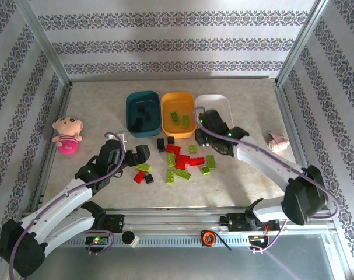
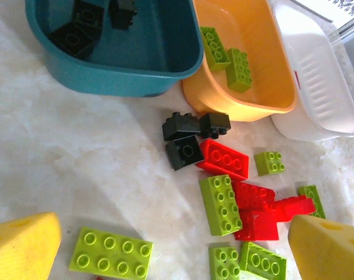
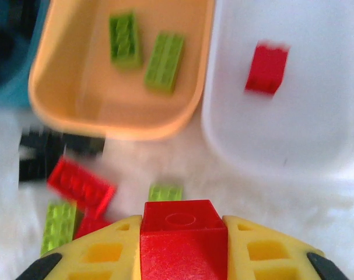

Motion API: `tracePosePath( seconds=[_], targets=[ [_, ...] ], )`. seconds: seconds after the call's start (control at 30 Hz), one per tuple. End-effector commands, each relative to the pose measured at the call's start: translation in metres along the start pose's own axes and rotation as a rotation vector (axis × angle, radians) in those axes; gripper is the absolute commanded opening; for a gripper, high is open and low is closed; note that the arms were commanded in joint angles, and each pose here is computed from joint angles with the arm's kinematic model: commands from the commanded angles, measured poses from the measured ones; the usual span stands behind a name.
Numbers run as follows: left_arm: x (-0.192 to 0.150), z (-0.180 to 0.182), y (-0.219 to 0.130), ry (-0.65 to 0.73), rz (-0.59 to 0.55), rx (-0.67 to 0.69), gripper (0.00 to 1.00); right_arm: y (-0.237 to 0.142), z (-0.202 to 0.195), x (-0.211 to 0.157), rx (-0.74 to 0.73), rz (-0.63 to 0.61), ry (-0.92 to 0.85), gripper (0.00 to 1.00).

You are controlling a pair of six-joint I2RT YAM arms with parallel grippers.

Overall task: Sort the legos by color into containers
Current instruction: Place the lego in the container.

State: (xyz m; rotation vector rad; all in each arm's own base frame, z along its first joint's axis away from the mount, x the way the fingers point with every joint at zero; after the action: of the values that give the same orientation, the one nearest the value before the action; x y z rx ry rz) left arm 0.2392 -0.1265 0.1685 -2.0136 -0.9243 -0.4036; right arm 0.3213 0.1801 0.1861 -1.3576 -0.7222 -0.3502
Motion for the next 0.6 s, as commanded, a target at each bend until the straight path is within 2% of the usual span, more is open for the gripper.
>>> tracePosePath(
  seconds=[0.0,0.37,0.57],
  targets=[
    [-0.006,0.015,-0.004,-0.025,0.008,0.055,1.0,0.029,-0.02,0.036,-0.049,-0.036,0.026,0.24],
    [-0.017,0.032,-0.009,-0.051,0.021,0.101,1.0,0.109,-0.106,0.076,-0.262,0.04,0.166,0.23],
    [-0.026,0.041,-0.007,-0.073,0.046,0.125,1.0,0.136,-0.133,0.072,-0.315,0.109,0.213,0.33]
  ],
)
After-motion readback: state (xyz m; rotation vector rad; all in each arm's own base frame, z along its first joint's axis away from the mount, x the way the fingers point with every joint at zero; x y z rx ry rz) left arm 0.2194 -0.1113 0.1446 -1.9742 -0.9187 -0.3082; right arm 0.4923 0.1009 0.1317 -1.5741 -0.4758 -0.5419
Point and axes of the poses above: each hand's point on the last joint's axis, 136 mm out from that joint toward the fingers, its own y axis out along the fingers, its own z axis along the line the jaws close on, x = y × z, the point moved 3 cm from there along -y, back along the fingers, and after that the axes turned 9 degrees about -y, right-handed, at the moved point
